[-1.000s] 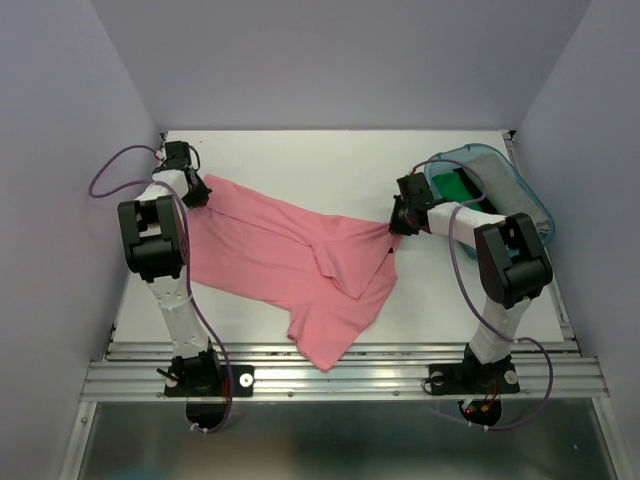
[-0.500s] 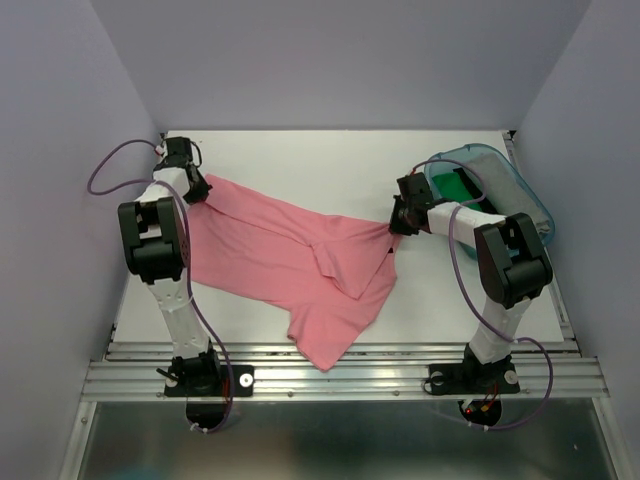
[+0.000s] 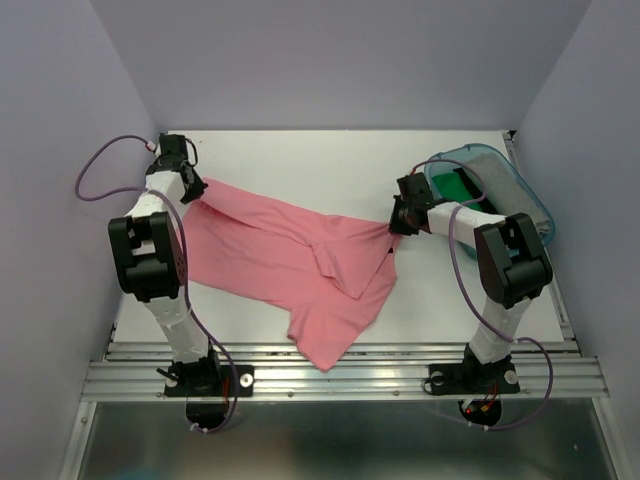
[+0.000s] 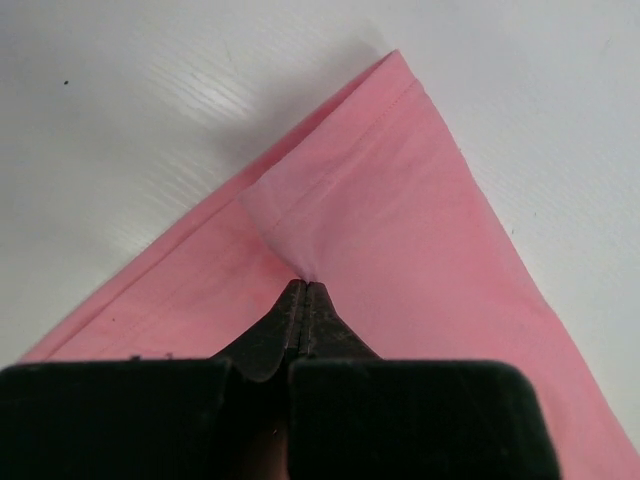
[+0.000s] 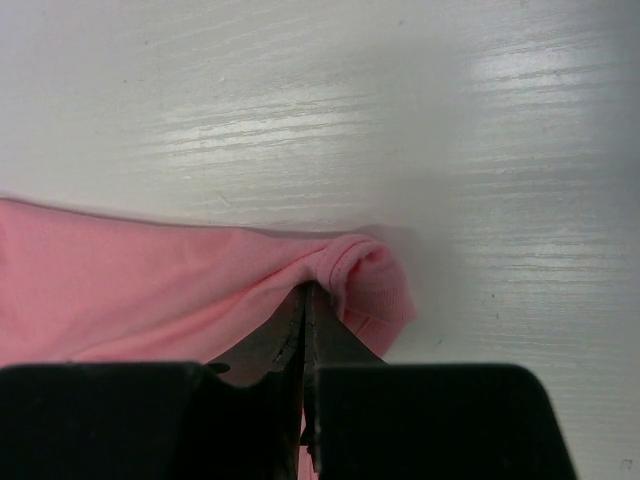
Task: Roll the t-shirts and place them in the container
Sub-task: Fold the T-shirt at the center of the board.
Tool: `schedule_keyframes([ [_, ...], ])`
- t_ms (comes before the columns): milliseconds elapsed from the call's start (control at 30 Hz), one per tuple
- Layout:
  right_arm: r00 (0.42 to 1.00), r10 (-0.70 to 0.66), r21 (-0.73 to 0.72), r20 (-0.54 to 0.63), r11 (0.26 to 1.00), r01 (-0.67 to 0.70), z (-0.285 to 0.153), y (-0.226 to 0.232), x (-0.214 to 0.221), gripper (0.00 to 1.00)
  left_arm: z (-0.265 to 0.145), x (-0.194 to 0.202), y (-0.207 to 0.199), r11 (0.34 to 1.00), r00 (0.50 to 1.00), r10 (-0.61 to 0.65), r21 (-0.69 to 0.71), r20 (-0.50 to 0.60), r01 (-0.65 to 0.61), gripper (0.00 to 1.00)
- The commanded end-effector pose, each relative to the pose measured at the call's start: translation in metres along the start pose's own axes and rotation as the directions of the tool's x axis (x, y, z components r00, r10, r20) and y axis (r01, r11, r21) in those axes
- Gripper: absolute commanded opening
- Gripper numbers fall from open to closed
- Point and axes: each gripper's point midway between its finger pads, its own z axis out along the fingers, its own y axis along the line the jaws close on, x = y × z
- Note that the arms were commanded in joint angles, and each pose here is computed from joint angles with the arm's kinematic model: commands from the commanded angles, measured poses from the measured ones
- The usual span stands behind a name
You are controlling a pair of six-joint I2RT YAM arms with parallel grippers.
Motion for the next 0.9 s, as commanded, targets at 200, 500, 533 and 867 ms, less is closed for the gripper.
schedule_keyframes([
  [200,1.0,-0.02,0.014,-0.008,1.0,0.02,0.008,-0.002,0.003,0.04,-0.011,0.012,0.021,0.997,1.0,0.027,-0.073,-0.005,-0.027,0.0],
  [500,0.999,-0.053,-0.055,-0.009,0.997,0.052,-0.004,0.01,-0.001,0.07,0.009,0.021,0.033,0.986,0.998,0.033,-0.161,-0.051,-0.04,0.24],
  [533,0.999,-0.051,-0.067,0.007,0.996,0.052,-0.013,0.014,-0.008,0.16,0.004,0.017,0.032,0.987,0.999,0.031,-0.158,-0.037,-0.037,0.39],
  [867,0.995,-0.052,-0.133,0.084,0.989,0.063,-0.058,0.037,-0.033,0.52,-0.035,-0.013,-0.007,0.992,0.993,0.09,-0.101,0.077,-0.082,0.43],
])
